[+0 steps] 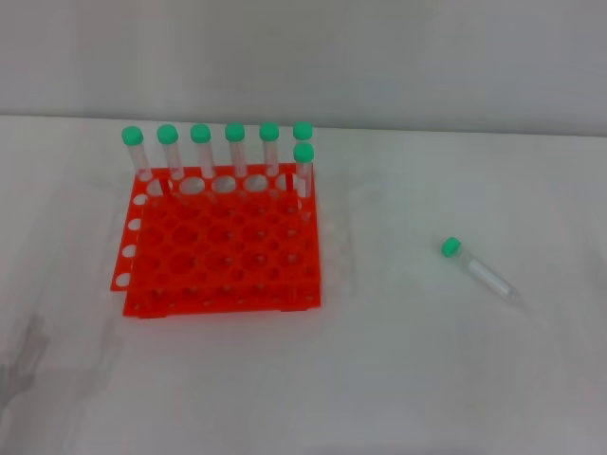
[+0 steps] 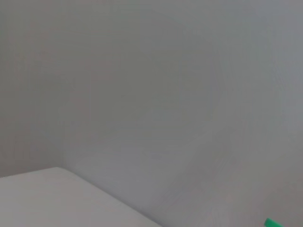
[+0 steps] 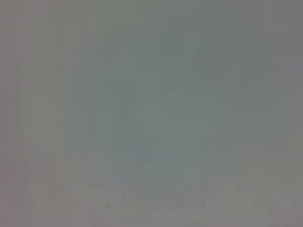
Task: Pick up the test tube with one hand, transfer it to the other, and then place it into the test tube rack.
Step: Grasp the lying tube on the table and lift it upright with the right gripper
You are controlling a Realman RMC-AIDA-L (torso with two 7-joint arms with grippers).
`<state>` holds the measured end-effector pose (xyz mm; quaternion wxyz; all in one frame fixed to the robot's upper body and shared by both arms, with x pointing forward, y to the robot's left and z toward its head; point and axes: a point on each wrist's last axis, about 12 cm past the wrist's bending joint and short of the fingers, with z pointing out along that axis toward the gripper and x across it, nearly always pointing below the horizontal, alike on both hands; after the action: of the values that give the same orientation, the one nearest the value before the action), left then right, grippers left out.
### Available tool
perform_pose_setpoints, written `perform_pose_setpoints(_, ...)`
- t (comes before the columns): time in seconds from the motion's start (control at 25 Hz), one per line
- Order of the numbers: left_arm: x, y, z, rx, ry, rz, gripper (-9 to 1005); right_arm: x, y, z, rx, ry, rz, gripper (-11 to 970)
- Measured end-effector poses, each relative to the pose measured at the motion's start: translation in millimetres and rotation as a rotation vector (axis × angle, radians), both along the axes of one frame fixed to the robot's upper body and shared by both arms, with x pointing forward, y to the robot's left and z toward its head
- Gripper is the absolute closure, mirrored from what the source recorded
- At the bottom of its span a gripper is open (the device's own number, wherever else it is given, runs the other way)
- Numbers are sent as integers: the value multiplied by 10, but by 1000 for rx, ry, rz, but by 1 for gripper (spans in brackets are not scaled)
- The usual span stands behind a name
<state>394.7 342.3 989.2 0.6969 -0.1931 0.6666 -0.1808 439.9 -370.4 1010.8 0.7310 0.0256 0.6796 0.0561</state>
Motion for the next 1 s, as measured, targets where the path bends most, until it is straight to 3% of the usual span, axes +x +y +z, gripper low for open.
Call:
perform_pose_setpoints(0.28,-2,2,-9,-2,8,1,121,24,20,2,63,2,12,220)
perform_pose_setpoints(0.52,3,-3,-9,-3,8,-5,121,171,106,83,126,0,156,220)
perform_pose_setpoints(0.76,32,-49,-5,-2,8,-42,121,567,114,405,189,39,434,221)
perform_pose_setpoints(1.0,37,-65,2,-2,2,-53,120,988,145,925,154,160,675,222)
